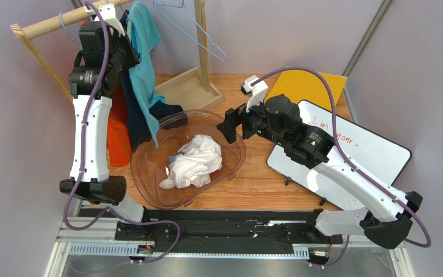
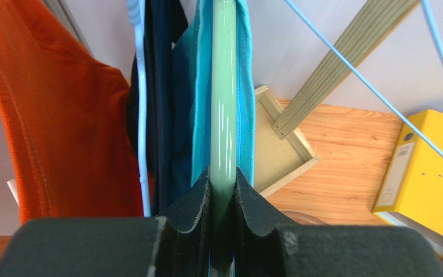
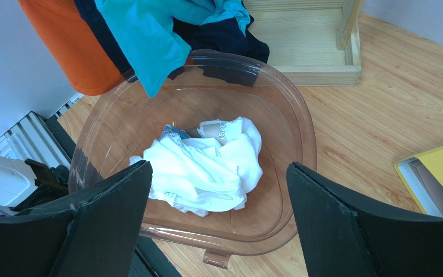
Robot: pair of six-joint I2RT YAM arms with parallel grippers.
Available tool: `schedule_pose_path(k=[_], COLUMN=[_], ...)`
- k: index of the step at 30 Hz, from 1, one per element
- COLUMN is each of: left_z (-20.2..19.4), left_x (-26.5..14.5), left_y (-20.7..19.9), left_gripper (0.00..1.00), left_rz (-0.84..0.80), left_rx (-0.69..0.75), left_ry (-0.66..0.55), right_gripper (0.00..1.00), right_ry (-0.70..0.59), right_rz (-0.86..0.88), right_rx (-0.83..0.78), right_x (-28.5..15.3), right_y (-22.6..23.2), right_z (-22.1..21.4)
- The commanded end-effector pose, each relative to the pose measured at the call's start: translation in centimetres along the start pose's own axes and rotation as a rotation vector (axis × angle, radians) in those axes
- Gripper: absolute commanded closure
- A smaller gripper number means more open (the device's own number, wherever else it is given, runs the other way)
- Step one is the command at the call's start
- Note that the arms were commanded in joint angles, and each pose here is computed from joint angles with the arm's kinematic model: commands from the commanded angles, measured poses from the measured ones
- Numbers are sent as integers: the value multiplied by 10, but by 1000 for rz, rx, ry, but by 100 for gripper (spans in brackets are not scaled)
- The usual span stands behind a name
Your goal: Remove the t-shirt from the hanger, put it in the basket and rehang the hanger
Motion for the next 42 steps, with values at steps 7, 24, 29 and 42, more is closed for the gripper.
schedule_pose_path(k=[7,24,29,42], left_z=[71,40,13,-45], left_x=[-67,-169,-185,-181], left_y=[0,-24,-63,-118], left_gripper=[100,100,100,100], left_rz=[-45,-216,-469,-807], left_rx=[-79,-82,-131,-193], left_ry=[-293,-357,-302,-176], right_gripper=[8,8,8,12], right_ry=[-48,-57,-65,-167], right_rz=[23,7,-35,-41], right_rx=[-7,-15,-21,-3], right_x=[-2,-4,-3,-18], right_y=[5,3,-4,7], right_z=[11,13,14,57])
Point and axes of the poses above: each gripper's point midway between its finger pads, its own x axis out along the fingers, its own y axis along the line the jaws close on, z = x × y, the point moved 2 cm from there along -x, back along the fingers, and after that the axes turned 13 degrees about x, right-handed, at the moved point
